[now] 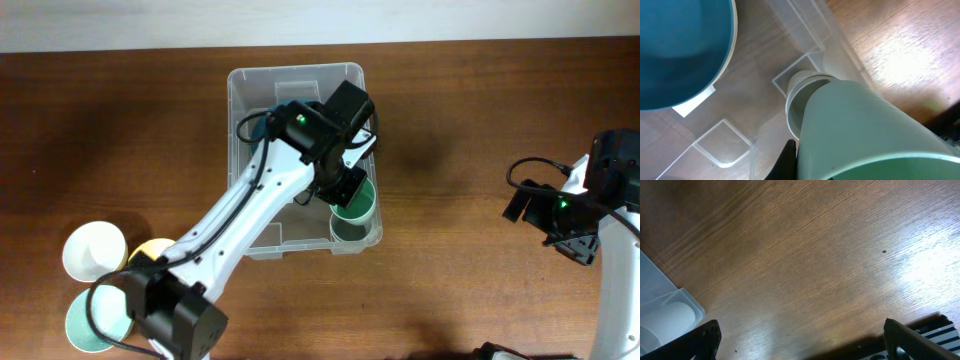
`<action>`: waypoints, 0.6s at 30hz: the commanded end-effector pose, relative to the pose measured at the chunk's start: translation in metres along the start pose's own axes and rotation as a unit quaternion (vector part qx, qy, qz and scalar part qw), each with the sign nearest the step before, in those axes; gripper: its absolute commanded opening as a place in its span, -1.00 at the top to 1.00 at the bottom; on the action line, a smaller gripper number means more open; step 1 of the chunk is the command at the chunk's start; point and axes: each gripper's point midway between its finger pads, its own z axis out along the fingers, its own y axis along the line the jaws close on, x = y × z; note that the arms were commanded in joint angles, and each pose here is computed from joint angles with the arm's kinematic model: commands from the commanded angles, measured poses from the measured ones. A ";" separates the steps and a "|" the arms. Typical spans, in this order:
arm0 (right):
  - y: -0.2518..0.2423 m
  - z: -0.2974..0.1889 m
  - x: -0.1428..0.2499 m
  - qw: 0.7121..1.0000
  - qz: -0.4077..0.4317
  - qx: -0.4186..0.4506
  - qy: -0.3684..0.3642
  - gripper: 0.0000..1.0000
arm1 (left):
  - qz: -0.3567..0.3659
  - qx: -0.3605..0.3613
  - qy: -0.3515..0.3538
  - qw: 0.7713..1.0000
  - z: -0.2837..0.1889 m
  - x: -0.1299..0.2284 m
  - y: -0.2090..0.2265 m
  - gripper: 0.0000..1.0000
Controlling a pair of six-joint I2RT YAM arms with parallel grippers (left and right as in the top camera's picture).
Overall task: Pack container
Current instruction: 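Carry the mint-green cup into the bin and nest it on the grey cup, then open the left gripper and withdraw it to the left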
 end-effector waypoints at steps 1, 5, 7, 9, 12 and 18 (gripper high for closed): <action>-0.003 0.000 0.000 1.000 -0.002 0.005 -0.001 -0.99 | -0.004 0.000 0.024 1.000 0.011 0.006 0.002 0.99; -0.003 0.000 0.000 1.000 -0.002 0.005 -0.001 -0.99 | -0.007 -0.014 0.050 0.999 0.022 0.012 0.008 0.99; -0.003 0.000 0.000 1.000 -0.002 0.005 -0.001 -0.99 | -0.008 -0.014 0.061 0.998 0.026 0.015 0.008 0.99; -0.003 0.000 0.000 1.000 -0.002 0.005 -0.001 -0.99 | -0.009 -0.015 0.069 0.997 0.029 0.018 0.009 0.99; -0.003 0.000 0.000 1.000 -0.002 0.005 -0.001 -0.98 | -0.009 -0.015 0.072 0.997 0.030 0.018 0.009 0.50; -0.003 0.000 0.000 1.000 -0.002 0.005 -0.001 -0.99 | -0.014 -0.016 0.062 0.998 0.024 0.015 0.014 -0.72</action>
